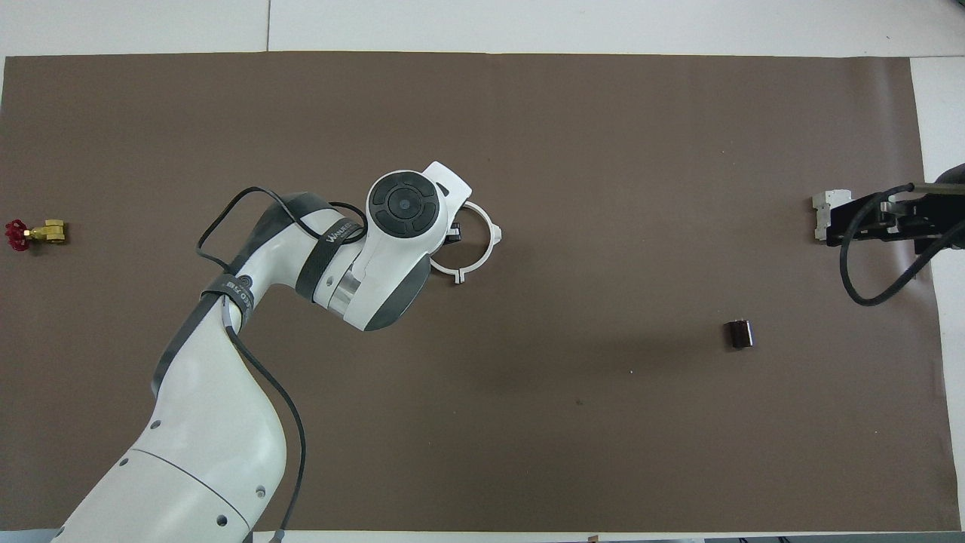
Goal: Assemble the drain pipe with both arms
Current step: 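Carry the held clamp half with the left gripper onto the other half, then open the left gripper and withdraw it from the joined ring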
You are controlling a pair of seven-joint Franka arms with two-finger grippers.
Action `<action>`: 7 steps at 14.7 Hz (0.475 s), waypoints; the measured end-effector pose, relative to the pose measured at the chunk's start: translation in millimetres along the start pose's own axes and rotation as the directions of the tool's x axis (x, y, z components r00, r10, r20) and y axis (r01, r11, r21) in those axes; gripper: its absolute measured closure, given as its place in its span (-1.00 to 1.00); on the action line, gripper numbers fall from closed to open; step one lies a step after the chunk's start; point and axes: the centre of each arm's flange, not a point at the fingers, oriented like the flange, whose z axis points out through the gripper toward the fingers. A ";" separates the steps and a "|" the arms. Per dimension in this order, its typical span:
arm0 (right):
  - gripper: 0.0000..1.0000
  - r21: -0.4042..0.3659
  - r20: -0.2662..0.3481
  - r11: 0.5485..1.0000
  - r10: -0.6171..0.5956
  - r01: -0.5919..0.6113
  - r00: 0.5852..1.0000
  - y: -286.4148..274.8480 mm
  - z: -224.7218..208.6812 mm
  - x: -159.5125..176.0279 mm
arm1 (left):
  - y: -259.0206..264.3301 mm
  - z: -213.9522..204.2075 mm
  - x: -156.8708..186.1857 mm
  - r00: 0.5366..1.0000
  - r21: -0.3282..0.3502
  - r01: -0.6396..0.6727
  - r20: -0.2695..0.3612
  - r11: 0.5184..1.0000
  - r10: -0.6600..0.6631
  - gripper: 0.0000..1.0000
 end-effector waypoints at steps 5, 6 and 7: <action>-1.00 0.001 -0.002 1.000 -0.005 0.005 1.000 11.3 -0.9 1.1 | -8.7 -4.4 8.8 1.000 0.000 0.018 -0.013 1.000 -0.018 -0.89; -1.00 0.001 -0.003 1.000 -0.010 0.010 1.000 11.7 -1.4 1.1 | -12.6 -6.8 12.4 0.999 0.000 0.026 -0.019 1.000 -0.026 -1.00; -1.00 0.001 -0.004 1.000 -0.014 0.014 1.000 11.7 -2.0 1.1 | -18.9 -11.6 17.6 0.999 -0.002 0.038 -0.027 0.999 -0.038 -1.00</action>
